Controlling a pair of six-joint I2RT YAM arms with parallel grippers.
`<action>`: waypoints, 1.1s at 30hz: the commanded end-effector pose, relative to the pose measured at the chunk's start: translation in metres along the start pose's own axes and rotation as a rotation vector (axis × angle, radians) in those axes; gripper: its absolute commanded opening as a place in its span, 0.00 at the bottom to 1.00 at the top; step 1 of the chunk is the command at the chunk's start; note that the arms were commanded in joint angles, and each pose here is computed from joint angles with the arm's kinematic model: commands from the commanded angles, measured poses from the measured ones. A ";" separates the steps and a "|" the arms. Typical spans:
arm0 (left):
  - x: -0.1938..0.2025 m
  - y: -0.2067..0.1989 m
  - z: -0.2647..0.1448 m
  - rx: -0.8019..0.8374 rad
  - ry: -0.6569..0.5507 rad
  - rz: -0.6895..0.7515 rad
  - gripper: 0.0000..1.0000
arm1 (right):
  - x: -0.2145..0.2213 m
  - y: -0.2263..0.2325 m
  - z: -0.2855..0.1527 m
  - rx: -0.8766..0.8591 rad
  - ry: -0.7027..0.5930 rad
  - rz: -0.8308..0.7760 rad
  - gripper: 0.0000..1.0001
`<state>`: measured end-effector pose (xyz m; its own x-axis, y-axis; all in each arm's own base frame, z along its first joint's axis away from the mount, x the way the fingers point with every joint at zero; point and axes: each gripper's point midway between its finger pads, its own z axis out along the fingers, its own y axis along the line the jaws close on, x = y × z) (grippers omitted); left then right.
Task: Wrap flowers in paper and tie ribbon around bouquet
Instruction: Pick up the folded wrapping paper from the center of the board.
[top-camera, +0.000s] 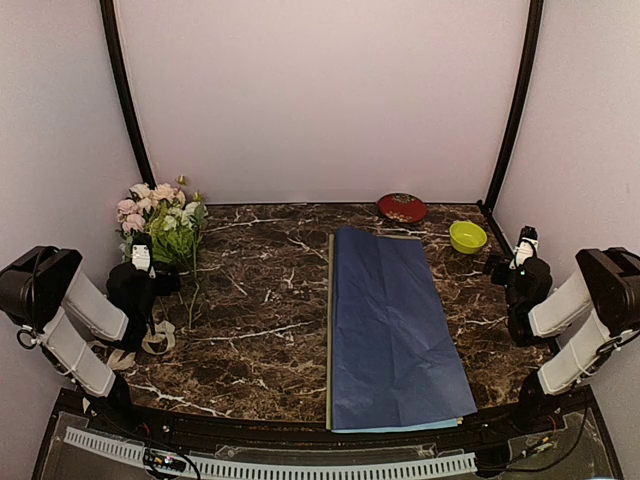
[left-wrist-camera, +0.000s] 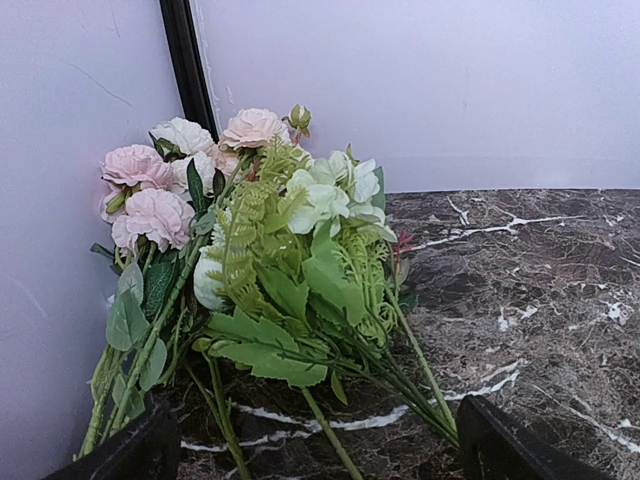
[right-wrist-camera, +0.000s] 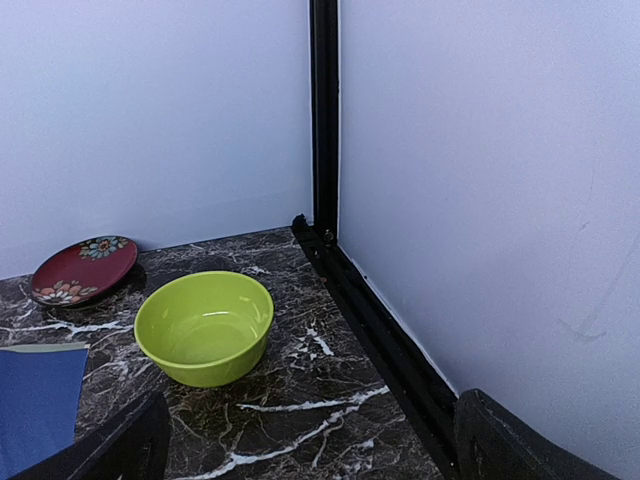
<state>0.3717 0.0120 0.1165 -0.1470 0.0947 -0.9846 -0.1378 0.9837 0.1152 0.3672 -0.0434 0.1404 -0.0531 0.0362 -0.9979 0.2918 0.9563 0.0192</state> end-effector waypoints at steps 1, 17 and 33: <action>-0.014 0.004 0.003 -0.016 -0.048 0.000 0.99 | -0.005 -0.005 -0.001 0.021 -0.030 0.022 1.00; -0.122 -0.068 -0.009 0.120 -0.134 0.088 0.80 | -0.061 0.016 0.007 -0.066 0.058 0.075 0.94; -0.073 -0.329 -0.151 0.958 0.111 0.385 0.67 | 0.035 0.109 -0.089 -0.401 1.001 0.205 0.57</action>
<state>0.3229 -0.2964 0.2084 -0.1584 0.2837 -0.9457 0.6344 0.7632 0.1227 0.3715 0.0741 0.1770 -0.5906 0.2360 -0.7717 -0.0420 0.9460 0.3215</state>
